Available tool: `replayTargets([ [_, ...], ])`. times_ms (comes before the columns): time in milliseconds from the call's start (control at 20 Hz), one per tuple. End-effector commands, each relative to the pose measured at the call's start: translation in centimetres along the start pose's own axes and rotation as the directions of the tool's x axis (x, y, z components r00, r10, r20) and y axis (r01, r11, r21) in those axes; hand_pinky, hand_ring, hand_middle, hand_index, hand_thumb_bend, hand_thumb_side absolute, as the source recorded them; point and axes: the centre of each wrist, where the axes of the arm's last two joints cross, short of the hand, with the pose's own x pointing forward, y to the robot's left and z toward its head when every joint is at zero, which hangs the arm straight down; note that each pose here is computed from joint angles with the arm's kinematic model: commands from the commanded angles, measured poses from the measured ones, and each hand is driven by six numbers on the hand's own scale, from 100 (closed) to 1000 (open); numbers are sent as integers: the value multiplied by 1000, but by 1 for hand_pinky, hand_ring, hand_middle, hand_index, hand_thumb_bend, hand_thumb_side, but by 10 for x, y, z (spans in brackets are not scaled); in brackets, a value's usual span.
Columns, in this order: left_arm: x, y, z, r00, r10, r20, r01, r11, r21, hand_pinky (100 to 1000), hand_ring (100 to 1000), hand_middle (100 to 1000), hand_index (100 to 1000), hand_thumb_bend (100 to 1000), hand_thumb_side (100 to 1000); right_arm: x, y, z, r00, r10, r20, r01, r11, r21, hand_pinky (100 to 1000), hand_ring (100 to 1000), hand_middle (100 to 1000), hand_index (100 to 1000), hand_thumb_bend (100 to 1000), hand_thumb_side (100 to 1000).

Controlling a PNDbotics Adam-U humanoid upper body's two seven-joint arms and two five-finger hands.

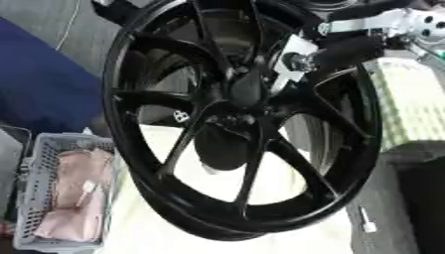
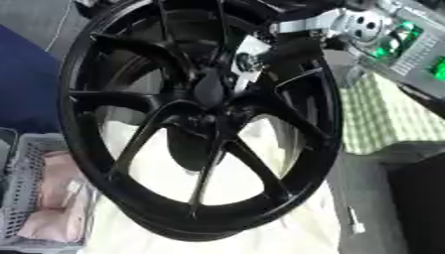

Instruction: Pull the pin out of the wheel hub.

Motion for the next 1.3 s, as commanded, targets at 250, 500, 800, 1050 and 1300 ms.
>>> replayTargets([
  [250, 6, 0, -4, 1000, -6, 23, 7, 1000, -18, 721, 643, 617, 789, 100, 656, 0, -3, 3, 995, -55, -79, 62, 994, 93, 924, 956, 735, 919, 100, 663],
  [500, 6, -1, -4, 1000, -4, 22, 5, 1000, -20, 721, 644, 617, 789, 100, 657, 0, -4, 3, 996, -50, -71, 56, 995, 84, 893, 895, 671, 857, 100, 611],
  [800, 6, -1, -4, 1000, -4, 20, 4, 1000, -24, 722, 644, 618, 789, 100, 657, 1, -4, 3, 996, -53, -73, 57, 997, 59, 870, 851, 623, 813, 100, 511],
  [1050, 6, -1, -4, 1000, 2, 20, -1, 1000, -25, 722, 644, 618, 788, 100, 658, 0, -3, 2, 995, -57, -85, 60, 998, 34, 850, 815, 597, 789, 100, 395],
  [1300, 5, -1, -3, 1000, 5, 17, -4, 1000, -24, 722, 645, 617, 788, 100, 659, 0, -2, 2, 994, -62, -89, 64, 998, 23, 832, 782, 585, 774, 100, 353],
])
